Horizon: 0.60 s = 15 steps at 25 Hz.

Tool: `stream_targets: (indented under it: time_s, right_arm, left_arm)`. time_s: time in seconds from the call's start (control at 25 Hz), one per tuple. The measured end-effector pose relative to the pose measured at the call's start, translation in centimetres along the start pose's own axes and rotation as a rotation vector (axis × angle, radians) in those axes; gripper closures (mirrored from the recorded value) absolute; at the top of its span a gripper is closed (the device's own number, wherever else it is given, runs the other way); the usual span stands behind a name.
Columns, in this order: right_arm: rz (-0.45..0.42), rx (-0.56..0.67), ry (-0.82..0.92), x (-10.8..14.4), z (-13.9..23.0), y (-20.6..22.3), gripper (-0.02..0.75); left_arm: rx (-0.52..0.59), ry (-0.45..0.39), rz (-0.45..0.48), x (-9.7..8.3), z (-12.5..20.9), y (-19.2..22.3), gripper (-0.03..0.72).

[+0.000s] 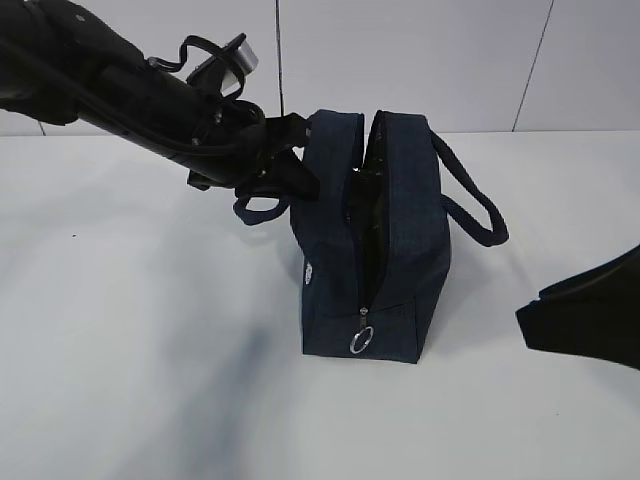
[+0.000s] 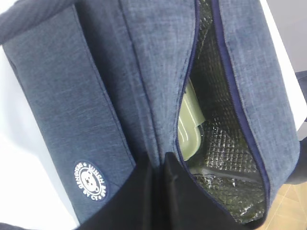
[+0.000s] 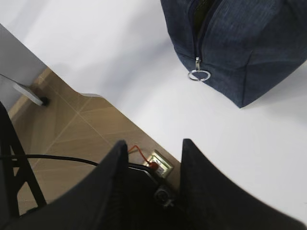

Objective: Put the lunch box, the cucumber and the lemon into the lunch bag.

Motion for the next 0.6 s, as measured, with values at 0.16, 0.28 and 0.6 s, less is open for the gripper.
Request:
stream_targets:
  time_s: [0.16, 0.28, 0.6]
  right_arm:
    - [-0.035, -0.030, 0.032, 0.2, 1.4, 1.0, 0.461]
    - [-0.060, -0.054, 0.034, 0.3, 2.5, 1.8, 0.461]
    - [-0.115, -0.107, 0.047, 0.4, 5.4, 3.7, 0.461]
  left_arm:
    - [0.001, 0.002, -0.001, 0.0, 0.0, 0.0, 0.690]
    - [0.001, 0.002, -0.001, 0.0, 0.0, 0.0, 0.690]
    - [0.001, 0.002, -0.001, 0.0, 0.0, 0.0, 0.690]
Point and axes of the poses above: a point on each arm's last joint axis where the gripper is mounted, y pointing out along that axis toward the gripper, x along the wrist's bending axis when the last joint is at zero, z = x × y, the point moved 7 cm from there along y, pointing out along that axis toward the gripper, and after that the axes turned 3 degrees about y, right-handed, at the moved point
